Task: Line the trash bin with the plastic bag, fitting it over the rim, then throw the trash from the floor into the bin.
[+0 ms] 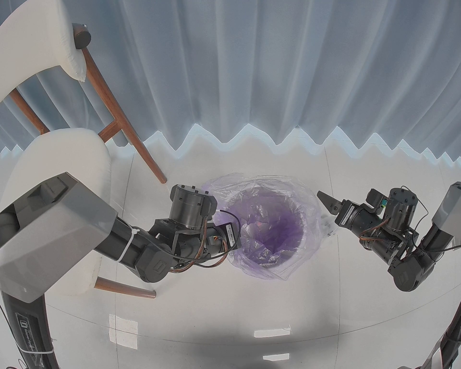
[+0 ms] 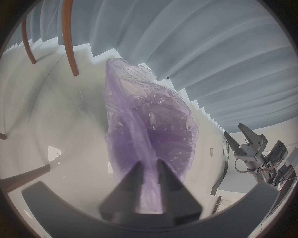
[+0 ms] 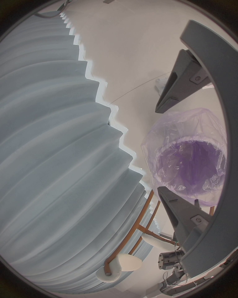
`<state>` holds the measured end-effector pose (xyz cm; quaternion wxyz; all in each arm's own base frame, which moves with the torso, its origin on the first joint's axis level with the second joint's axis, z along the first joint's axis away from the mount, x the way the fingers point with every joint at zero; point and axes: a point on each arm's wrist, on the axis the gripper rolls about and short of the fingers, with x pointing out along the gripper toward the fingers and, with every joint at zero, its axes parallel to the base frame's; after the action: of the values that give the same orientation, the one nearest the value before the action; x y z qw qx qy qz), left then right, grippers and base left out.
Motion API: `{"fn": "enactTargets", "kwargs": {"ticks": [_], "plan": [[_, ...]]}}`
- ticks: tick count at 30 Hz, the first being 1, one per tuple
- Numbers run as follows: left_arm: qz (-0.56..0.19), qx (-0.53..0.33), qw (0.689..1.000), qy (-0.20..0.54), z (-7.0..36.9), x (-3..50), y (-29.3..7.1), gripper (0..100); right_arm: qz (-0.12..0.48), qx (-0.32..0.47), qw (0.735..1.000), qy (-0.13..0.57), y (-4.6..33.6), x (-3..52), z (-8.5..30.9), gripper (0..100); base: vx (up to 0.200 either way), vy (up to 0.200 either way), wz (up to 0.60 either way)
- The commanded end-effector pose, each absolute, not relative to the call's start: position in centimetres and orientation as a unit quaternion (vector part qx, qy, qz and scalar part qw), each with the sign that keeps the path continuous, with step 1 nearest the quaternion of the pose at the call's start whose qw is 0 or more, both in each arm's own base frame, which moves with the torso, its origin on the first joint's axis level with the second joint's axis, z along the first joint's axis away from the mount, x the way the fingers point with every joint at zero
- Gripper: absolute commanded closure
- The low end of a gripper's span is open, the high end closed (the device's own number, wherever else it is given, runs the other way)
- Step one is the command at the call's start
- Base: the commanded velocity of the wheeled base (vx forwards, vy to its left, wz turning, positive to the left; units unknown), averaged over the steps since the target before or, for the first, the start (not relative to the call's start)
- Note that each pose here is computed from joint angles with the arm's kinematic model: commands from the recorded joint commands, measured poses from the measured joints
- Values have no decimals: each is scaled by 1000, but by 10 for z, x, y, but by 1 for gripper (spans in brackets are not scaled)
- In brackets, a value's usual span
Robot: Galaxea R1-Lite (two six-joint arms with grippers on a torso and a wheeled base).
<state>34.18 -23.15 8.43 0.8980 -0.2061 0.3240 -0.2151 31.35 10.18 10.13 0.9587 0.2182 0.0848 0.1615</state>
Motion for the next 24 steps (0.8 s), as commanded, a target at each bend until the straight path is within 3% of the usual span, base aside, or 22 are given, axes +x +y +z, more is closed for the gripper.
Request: {"fn": "enactTargets", "kwargs": {"ticks": [1,8,12,24], "plan": [[-206,-203,898,331,81,337,-225,100,160,218,959,87,102,314,100,0,0,0,0],[-186,-200,902,336,93,313,-200,100,157,218,959,87,102,313,99,0,0,0,0],[-130,-178,912,345,79,309,-180,100,157,216,959,90,103,314,97,0,0,0,0],[-107,-142,914,365,6,317,-203,100,146,216,961,89,102,314,97,0,0,0,0]]}}
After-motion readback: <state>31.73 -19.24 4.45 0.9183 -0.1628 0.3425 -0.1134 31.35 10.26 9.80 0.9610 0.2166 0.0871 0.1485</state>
